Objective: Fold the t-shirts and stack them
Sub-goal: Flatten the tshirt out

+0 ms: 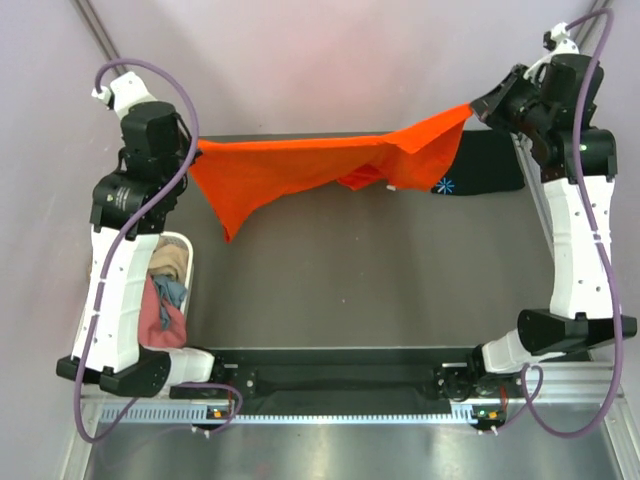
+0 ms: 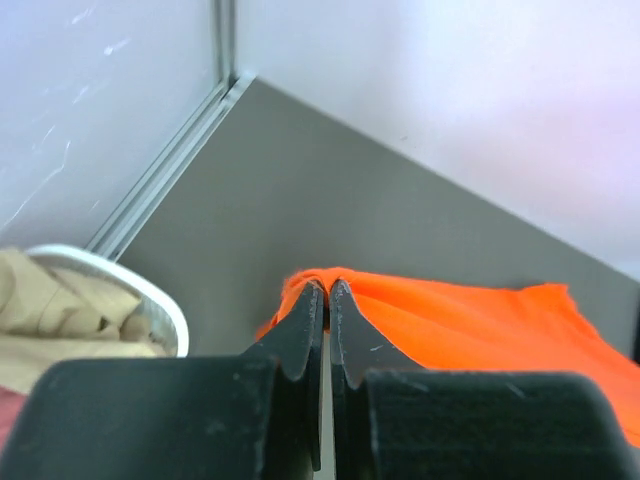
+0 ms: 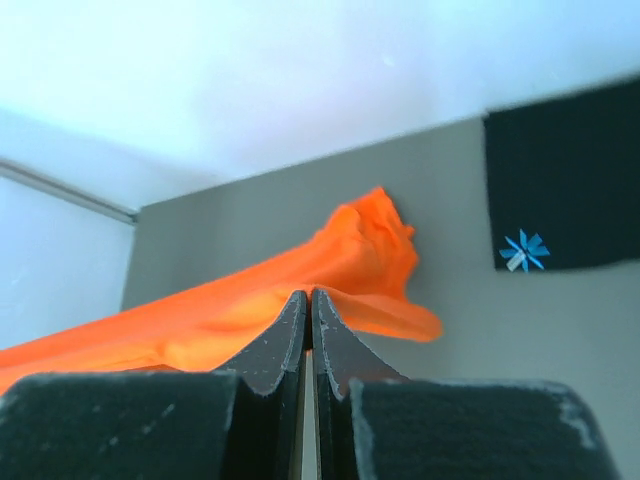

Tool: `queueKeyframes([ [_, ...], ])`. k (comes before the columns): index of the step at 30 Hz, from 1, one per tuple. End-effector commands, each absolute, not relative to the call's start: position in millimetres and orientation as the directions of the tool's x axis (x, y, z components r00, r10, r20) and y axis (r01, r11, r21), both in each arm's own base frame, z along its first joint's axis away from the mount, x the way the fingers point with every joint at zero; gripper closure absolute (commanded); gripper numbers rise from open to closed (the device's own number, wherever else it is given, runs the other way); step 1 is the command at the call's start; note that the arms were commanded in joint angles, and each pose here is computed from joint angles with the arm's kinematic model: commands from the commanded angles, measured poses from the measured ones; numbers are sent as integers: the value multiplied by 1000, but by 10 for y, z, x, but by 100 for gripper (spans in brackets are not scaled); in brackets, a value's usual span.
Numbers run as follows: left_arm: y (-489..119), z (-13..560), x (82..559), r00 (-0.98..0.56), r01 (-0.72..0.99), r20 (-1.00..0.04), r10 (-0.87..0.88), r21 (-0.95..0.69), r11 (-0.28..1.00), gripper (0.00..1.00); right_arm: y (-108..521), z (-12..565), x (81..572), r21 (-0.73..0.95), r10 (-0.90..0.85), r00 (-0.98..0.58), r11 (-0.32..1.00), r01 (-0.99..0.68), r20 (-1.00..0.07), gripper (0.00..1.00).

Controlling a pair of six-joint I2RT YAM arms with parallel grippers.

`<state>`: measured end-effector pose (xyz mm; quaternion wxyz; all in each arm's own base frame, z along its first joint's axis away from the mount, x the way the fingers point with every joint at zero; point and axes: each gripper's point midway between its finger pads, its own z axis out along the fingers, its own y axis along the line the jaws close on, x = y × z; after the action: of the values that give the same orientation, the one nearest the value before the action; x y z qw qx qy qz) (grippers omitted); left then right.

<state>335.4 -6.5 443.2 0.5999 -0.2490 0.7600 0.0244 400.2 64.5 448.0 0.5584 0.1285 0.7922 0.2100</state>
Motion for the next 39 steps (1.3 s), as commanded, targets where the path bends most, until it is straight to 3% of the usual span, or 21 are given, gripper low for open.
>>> queueKeyframes([
  [1, -79, 4940, 3288, -24, -325, -931, -364, -337, 884, 100, 722, 5158, 3840, 444, 418, -160, 872, -207, -894, 100],
  [13, -304, 5348, 3613, 36, -216, -918, -394, -392, 894, 100, 866, 6047, 3948, 461, 500, 10, 804, -375, -866, 100],
  [27, -75, 6098, 3706, 390, -197, -849, -356, -454, 869, 100, 611, 6979, 4018, 425, 618, 356, 763, -488, -701, 100],
  [32, -45, 6043, 4185, 403, -210, -842, -360, -468, 858, 100, 390, 7041, 4358, 445, 660, 411, 739, -507, -628, 100],
  [39, -168, 6121, 4805, 453, -109, -791, -410, -506, 856, 100, 315, 6849, 4830, 472, 677, 415, 728, -497, -607, 100],
])
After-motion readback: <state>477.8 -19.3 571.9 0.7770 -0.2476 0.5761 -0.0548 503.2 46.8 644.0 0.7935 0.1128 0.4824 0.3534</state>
